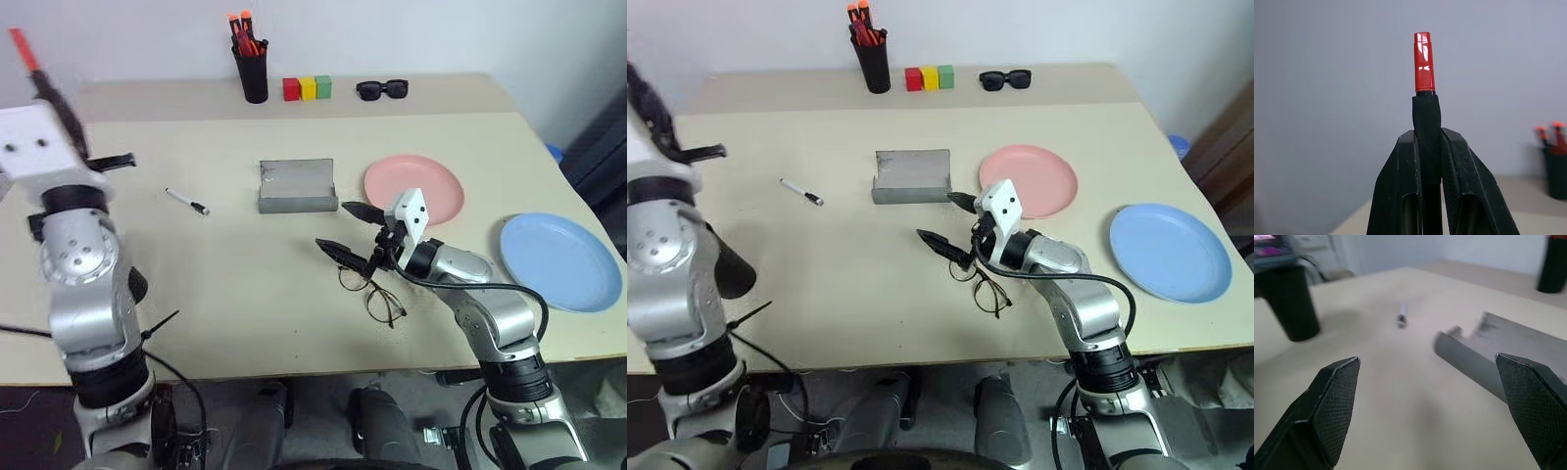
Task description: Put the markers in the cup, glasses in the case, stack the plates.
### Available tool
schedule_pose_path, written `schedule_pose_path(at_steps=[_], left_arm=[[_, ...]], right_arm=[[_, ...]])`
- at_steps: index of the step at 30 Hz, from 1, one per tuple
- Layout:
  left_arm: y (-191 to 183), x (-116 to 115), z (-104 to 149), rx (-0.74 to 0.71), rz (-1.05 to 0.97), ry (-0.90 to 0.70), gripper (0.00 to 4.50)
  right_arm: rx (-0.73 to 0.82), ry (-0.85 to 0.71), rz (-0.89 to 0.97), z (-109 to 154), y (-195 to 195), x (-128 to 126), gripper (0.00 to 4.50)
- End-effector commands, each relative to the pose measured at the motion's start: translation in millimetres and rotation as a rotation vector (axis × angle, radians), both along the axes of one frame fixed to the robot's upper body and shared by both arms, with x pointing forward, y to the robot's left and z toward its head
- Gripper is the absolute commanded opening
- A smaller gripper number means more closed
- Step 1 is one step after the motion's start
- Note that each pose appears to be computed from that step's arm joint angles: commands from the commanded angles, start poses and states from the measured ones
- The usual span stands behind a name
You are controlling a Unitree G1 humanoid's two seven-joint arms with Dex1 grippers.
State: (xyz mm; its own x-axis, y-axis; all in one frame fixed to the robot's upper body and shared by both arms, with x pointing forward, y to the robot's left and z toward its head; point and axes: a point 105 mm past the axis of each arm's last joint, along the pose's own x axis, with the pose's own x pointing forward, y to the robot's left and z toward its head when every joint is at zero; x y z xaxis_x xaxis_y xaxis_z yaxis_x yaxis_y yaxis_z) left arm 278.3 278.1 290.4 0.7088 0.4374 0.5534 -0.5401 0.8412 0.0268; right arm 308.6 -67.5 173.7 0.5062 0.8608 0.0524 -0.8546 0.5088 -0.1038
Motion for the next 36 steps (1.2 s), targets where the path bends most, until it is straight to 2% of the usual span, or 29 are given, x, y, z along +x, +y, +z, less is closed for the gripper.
schedule_pose_path(at_steps=[1,4,8,17,24,30,34,36], left_arm=[[7,-26,-1,0.015,0.098,-0.031,0.02],[13,-36,-17,0.0,0.152,0.007,0.02],[17,-36,-34,-0.034,0.162,0.032,0.02],[21,-44,-59,-0.07,0.233,0.066,0.02],[20,-42,-66,-0.071,0.234,0.081,3.49],[15,-36,-68,-0.087,0.21,0.078,3.49],[-32,11,-39,-0.154,-0.111,0.06,3.49],[-46,25,-33,-0.162,-0.189,0.094,3.49]], right_arm=[[0.031,-0.047,0.046,16,4,-1,4.5],[0.032,-0.045,0.068,17,7,1,4.5],[0.041,-0.046,0.097,17,15,1,4.5],[0.05,-0.047,0.114,15,21,0,4.5],[0.053,-0.052,0.127,14,27,-2,4.5],[0.055,-0.055,0.129,15,28,-3,4.5],[0.052,-0.063,0.105,17,25,3,4.5],[0.051,-0.065,0.098,17,24,5,4.5]])
